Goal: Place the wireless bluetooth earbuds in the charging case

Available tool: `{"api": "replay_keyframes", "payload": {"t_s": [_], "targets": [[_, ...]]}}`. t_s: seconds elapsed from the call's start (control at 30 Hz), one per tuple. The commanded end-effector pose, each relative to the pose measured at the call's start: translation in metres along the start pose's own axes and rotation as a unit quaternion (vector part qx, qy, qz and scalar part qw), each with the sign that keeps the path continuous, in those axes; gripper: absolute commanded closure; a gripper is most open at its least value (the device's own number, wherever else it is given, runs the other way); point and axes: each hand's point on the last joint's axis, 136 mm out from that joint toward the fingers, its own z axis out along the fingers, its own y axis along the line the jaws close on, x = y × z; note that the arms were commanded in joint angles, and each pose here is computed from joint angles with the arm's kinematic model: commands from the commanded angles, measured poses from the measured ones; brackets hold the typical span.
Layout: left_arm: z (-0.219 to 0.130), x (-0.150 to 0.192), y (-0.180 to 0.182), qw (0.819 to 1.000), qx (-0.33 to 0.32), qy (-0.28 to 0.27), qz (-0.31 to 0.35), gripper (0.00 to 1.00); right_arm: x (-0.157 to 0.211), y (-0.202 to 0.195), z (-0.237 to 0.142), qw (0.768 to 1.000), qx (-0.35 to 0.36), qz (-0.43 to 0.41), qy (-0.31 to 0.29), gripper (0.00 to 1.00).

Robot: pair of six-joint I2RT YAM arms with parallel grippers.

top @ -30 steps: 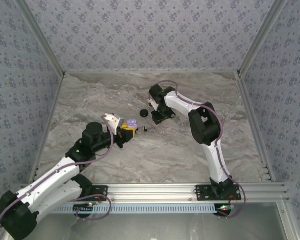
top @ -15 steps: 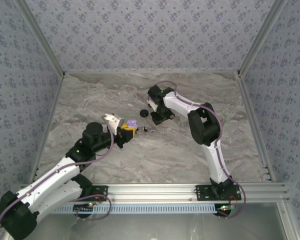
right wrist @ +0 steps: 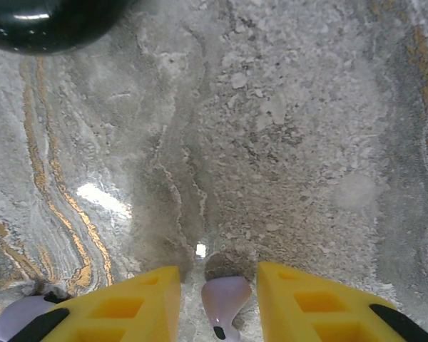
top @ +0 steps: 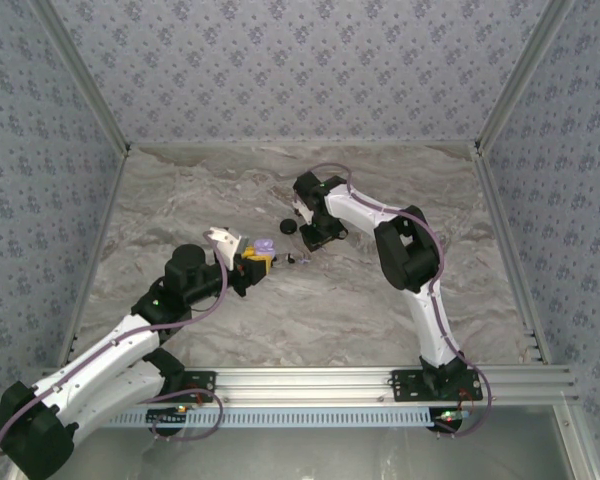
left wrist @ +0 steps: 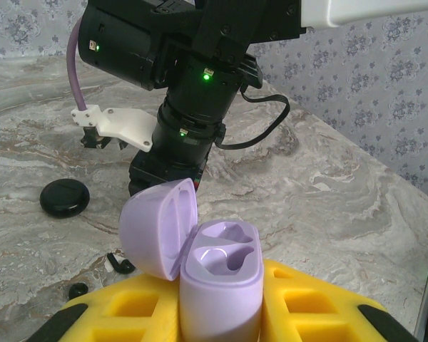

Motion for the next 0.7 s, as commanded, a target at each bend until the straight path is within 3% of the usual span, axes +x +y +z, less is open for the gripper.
{"api": "replay_keyframes", "payload": {"t_s": [0.0,0.5,0.67], "targets": [[-0.003,-0.01,-0.001,1.0,0.0,-0.018,0.001,0.74,0.015,-0.001,0.015,0.999,0.015,0.002,0.036,0.65],[-0.003,-0.007,0.0,1.0,-0.002,-0.016,-0.002,0.74,0.021,0.002,0.032,0.999,0.02,-0.005,0.047,0.67],[-0.005,-0.008,0.0,1.0,-0.004,-0.018,-0.002,0.74,0.023,0.004,0.036,0.999,0.012,-0.001,0.05,0.72]]}}
